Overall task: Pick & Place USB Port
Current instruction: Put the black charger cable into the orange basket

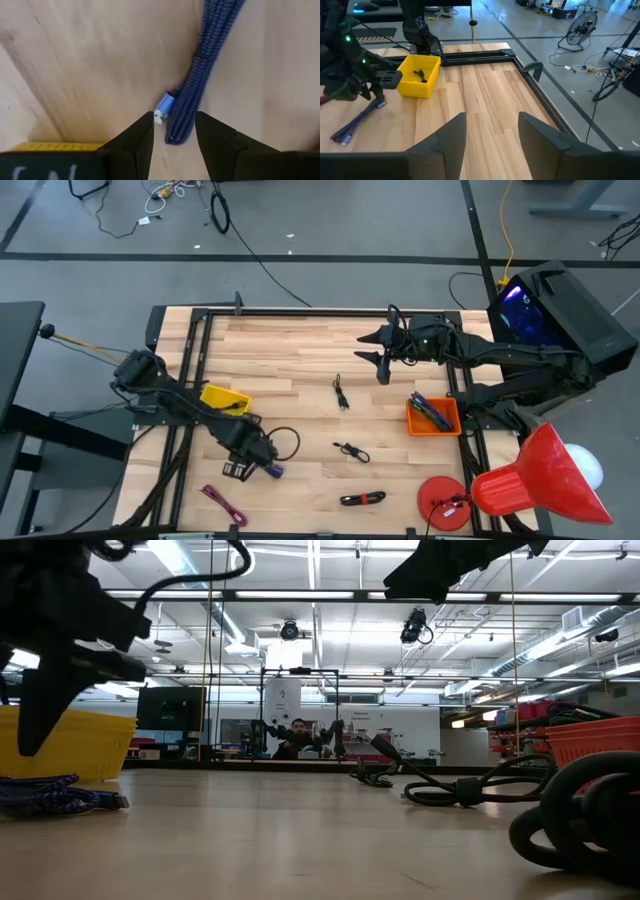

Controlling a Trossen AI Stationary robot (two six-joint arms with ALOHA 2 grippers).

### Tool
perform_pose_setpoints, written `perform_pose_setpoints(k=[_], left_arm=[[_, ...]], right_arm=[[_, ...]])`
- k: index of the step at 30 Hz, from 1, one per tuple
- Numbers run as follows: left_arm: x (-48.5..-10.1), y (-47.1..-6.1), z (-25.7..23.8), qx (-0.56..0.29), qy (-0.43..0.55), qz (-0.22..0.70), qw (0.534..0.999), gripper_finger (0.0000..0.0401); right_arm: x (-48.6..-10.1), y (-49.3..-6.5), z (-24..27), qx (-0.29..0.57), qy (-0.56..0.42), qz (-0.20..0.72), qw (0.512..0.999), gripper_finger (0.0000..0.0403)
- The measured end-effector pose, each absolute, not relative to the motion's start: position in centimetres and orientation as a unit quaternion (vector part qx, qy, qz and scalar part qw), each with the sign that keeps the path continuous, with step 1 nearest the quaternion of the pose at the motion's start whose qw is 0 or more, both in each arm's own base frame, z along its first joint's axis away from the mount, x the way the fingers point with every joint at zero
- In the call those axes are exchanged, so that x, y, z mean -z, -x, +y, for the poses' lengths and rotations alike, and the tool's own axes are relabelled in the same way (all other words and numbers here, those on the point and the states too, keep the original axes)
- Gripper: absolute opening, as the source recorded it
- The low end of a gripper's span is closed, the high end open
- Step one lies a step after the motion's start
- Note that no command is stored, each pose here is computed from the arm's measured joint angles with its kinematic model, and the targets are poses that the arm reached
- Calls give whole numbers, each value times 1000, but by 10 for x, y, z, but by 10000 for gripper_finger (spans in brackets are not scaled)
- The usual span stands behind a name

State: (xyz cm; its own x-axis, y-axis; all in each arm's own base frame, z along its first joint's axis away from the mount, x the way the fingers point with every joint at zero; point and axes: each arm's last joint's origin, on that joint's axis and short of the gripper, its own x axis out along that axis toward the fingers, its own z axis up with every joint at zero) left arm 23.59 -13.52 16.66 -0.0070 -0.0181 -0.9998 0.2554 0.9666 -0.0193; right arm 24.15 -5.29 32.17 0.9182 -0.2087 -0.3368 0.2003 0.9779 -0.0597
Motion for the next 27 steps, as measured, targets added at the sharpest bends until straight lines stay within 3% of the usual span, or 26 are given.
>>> perform_pose_setpoints(k=[20,27], left_arm=[[-166,-247,-143,133,-58,661,736,154],[-153,-251,-145,134,-62,674,724,154]], right_arm=[[-321,-241,-53,104,12,175,979,180],[-321,-241,-52,89,9,178,980,180]])
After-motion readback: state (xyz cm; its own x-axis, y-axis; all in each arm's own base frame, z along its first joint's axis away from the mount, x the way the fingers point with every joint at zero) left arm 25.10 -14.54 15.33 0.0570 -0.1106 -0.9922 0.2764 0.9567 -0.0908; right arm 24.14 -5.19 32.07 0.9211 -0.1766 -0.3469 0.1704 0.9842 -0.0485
